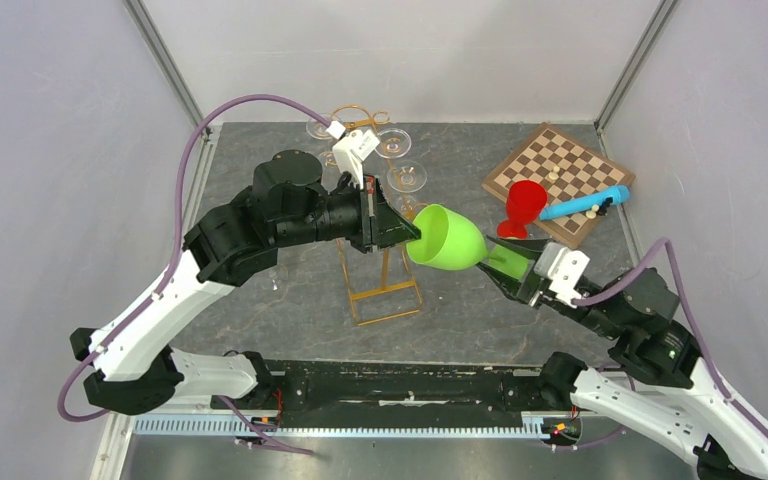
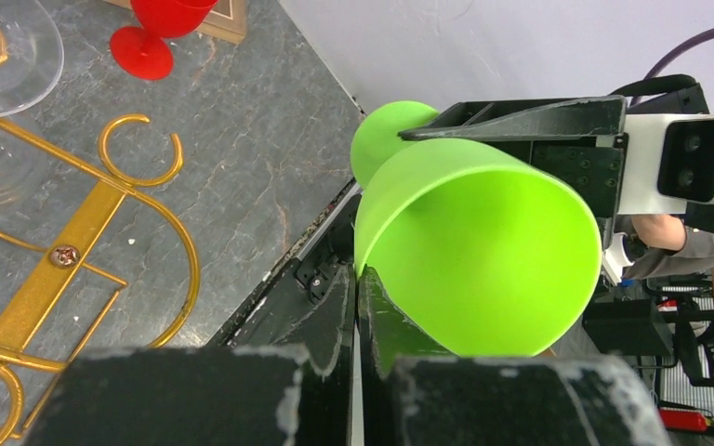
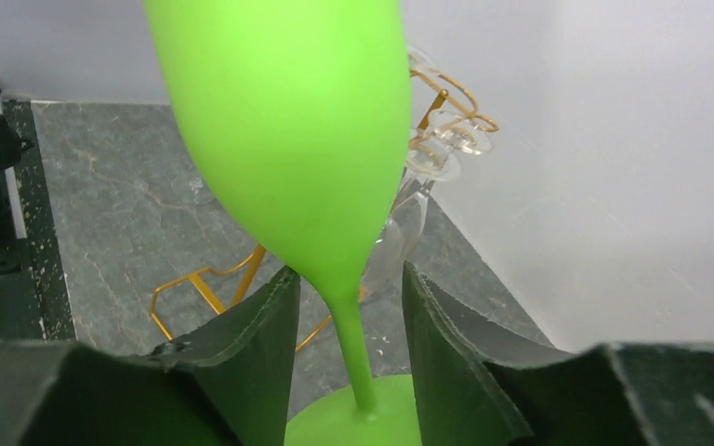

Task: Take the wine glass off the wine glass rack
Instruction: Place the wine glass at the center of the board.

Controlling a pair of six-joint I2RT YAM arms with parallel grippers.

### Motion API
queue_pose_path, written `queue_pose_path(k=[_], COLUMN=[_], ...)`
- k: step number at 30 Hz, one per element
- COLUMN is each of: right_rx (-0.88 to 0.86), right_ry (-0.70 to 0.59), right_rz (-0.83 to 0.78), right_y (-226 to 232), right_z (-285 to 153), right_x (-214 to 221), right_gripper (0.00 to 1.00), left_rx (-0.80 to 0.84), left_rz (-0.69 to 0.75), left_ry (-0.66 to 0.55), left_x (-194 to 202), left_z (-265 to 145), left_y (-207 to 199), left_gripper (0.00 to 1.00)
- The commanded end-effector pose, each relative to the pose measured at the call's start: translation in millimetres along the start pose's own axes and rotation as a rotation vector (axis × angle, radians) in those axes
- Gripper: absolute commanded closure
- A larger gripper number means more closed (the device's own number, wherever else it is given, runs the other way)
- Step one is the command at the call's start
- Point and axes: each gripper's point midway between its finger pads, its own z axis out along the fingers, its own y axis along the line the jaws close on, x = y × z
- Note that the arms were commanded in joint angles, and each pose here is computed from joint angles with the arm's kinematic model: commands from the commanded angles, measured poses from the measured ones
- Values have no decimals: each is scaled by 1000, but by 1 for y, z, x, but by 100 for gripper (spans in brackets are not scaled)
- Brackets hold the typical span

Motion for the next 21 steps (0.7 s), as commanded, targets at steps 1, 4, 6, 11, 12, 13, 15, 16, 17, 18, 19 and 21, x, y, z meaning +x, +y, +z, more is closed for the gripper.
queue_pose_path(k=[1, 4, 6, 11, 12, 13, 15, 16, 17, 18, 19, 21], right_rx=[100, 104, 105, 101, 97, 92, 88, 88, 92, 99, 102, 108], right_ry=[-162, -180, -194, -245, -261, -274, -298, -308, -315, -316, -314, -304], right_rz=[32, 40, 44, 75, 83, 92, 108, 113, 114, 116, 118, 121], right_y=[-26, -26, -26, -26, -25, -24, -23, -23, -23, -24, -24, -24], right_z=[-14, -18, -22, -31, -33, -35, -40, -42, -44, -46, -47, -47], right_x=[-54, -58, -62, -75, -79, -81, -86, -88, -89, -89, -87, -83], right_gripper=[52, 49, 47, 44, 44, 44, 44, 44, 44, 44, 44, 43], left_rx=[22, 6, -8, -24, -22, -18, -31, -42, -43, -52, -52, -71], left_rz=[32, 39, 45, 91, 99, 109, 125, 136, 147, 150, 155, 168], left_ry=[2, -19, -52, -156, -182, -205, -252, -280, -300, -336, -362, -422], left_x=[0, -4, -10, -32, -38, -42, -52, -58, -61, -67, -71, -79], left_z=[-2, -5, -11, -36, -42, -49, -62, -70, -77, -85, -92, -108], left_y=[-4, -2, -1, -8, -10, -14, -16, -16, -18, -18, -19, -18], left_gripper=[98, 98, 98, 98, 98, 98, 98, 98, 98, 98, 98, 98])
